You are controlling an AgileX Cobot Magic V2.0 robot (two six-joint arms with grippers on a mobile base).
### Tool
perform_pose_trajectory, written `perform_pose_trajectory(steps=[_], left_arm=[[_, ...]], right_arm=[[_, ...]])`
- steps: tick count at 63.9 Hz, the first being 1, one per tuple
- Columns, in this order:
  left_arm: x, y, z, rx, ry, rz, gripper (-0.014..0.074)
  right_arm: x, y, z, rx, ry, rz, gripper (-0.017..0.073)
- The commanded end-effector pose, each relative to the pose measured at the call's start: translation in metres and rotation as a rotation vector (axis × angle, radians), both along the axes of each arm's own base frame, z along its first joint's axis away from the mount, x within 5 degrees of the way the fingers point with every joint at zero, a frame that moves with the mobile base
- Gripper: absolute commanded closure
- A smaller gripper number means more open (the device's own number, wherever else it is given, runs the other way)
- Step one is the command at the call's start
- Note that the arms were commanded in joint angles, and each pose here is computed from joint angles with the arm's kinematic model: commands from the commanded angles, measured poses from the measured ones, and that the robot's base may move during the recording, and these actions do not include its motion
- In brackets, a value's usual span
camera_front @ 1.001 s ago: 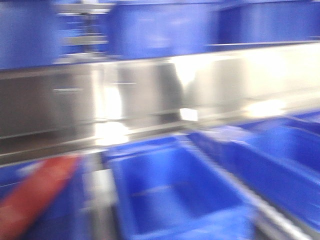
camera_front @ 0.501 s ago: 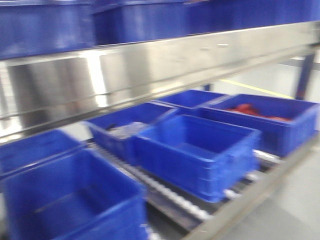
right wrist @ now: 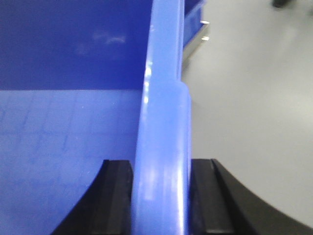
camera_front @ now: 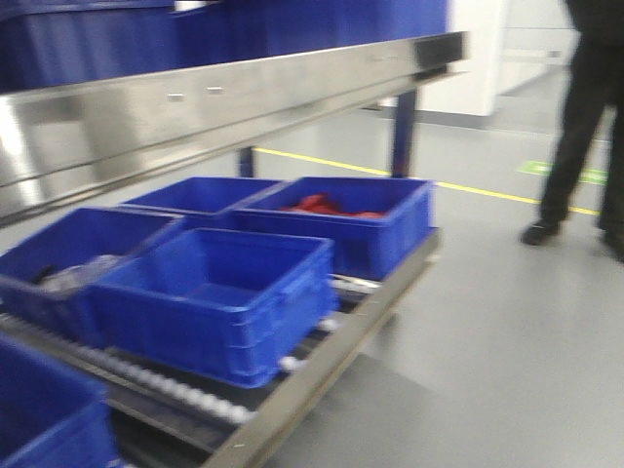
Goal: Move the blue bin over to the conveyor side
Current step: 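Hold the blue bin with both grippers while the base turns away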
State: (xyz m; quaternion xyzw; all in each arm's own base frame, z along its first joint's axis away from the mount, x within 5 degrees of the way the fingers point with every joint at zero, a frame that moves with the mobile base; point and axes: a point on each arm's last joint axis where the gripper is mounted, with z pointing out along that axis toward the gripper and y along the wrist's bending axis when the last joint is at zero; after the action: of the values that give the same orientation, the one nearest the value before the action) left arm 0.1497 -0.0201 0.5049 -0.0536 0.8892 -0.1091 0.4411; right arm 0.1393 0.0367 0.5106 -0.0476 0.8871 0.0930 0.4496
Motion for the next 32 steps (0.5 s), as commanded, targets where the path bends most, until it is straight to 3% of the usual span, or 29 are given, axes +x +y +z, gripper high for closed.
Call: perform_pose_trajectory(steps=[1, 32], left_arm=[[-0.0053, 0.0039, 0.0135, 0.024, -0.124, 0.022, 0.0612], [-0.0053, 0.0039, 0.0135, 0.024, -0.124, 0.022, 0.0612]], right_arm=[[-0.0034, -0.0079, 0.0133, -0.038, -0.135, -0.04, 0.064], [-0.0034, -0.0079, 0.0133, -0.038, -0.135, -0.04, 0.064]])
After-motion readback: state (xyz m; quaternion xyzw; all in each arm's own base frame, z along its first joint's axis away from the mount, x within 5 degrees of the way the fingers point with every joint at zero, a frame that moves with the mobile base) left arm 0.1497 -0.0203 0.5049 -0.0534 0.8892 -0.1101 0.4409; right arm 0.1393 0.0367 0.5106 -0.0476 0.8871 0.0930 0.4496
